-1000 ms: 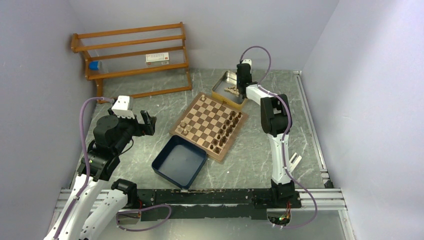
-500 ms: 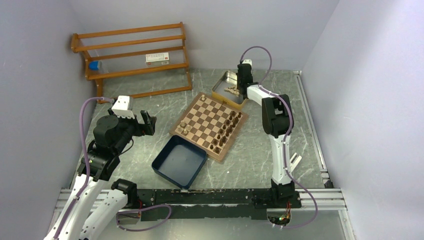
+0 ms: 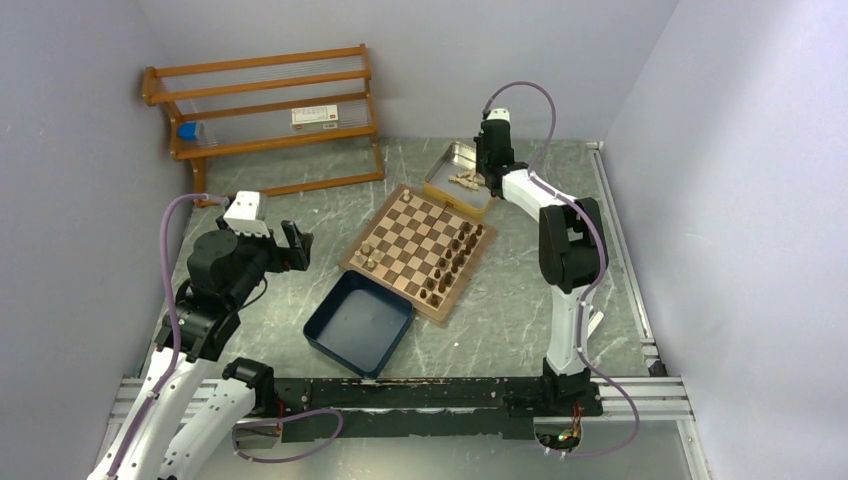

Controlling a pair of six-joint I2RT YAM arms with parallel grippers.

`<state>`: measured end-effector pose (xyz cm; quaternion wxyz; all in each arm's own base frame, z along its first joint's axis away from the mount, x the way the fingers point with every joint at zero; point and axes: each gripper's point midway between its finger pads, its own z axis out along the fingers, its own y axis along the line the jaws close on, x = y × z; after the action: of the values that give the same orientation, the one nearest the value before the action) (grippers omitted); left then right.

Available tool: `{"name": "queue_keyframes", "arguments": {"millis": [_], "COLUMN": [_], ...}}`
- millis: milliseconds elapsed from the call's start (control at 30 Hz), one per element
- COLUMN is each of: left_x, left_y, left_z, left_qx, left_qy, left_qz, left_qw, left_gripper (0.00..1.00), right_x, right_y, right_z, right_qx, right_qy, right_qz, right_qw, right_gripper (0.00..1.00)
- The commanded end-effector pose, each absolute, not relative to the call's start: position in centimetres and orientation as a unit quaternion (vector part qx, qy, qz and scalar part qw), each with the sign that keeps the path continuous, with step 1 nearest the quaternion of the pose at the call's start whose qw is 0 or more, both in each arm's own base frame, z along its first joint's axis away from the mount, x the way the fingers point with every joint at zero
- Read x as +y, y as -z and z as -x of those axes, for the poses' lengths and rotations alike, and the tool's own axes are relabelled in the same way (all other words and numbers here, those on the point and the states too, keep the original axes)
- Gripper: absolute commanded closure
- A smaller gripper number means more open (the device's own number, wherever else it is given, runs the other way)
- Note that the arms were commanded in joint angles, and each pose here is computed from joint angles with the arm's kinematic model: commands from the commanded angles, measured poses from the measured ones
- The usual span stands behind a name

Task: Set up the chess pieces on the board
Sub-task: Pick up the chess piece from the storage box, then place the chess piece on the chessboard.

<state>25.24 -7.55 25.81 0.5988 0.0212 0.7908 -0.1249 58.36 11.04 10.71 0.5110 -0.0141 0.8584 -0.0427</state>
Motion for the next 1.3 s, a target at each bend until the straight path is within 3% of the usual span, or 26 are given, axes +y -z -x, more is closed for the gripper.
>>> {"name": "queue_keyframes", "arguments": {"millis": [0, 600, 967, 1267], "left_x": [-7.6, -7.7, -7.5, -7.5], "left_y": [-26.1, -26.4, -26.7, -26.6], "left_z": [-25.4, -25.3, -25.1, -25.1], "left_qx": [0.786, 0.783, 0.779, 0.779], "left_qy": [0.127, 0.132, 0.131, 0.13], "left_qz": [-0.021, -0.023, -0.02, -0.02], "left_qw": [0.604, 0.607, 0.613, 0.612], "left_gripper": [0.03, 0.03, 0.03, 0.03], "right_x": [13.7, 28.1, 35.6, 37.3], "right_y": [-14.4, -17.2, -12.6, -8.9], "right_z": [-57.0, -44.4, -38.6, -37.4], "right_qx": [0.84, 0.808, 0.806, 0.813], "right_qy": [0.003, -0.147, -0.199, -0.201], "right_qz": [0.026, 0.142, 0.223, 0.248], "right_qw": [0.542, 0.553, 0.51, 0.488], "right_gripper": [0.9, 0.87, 0.87, 0.87]}}
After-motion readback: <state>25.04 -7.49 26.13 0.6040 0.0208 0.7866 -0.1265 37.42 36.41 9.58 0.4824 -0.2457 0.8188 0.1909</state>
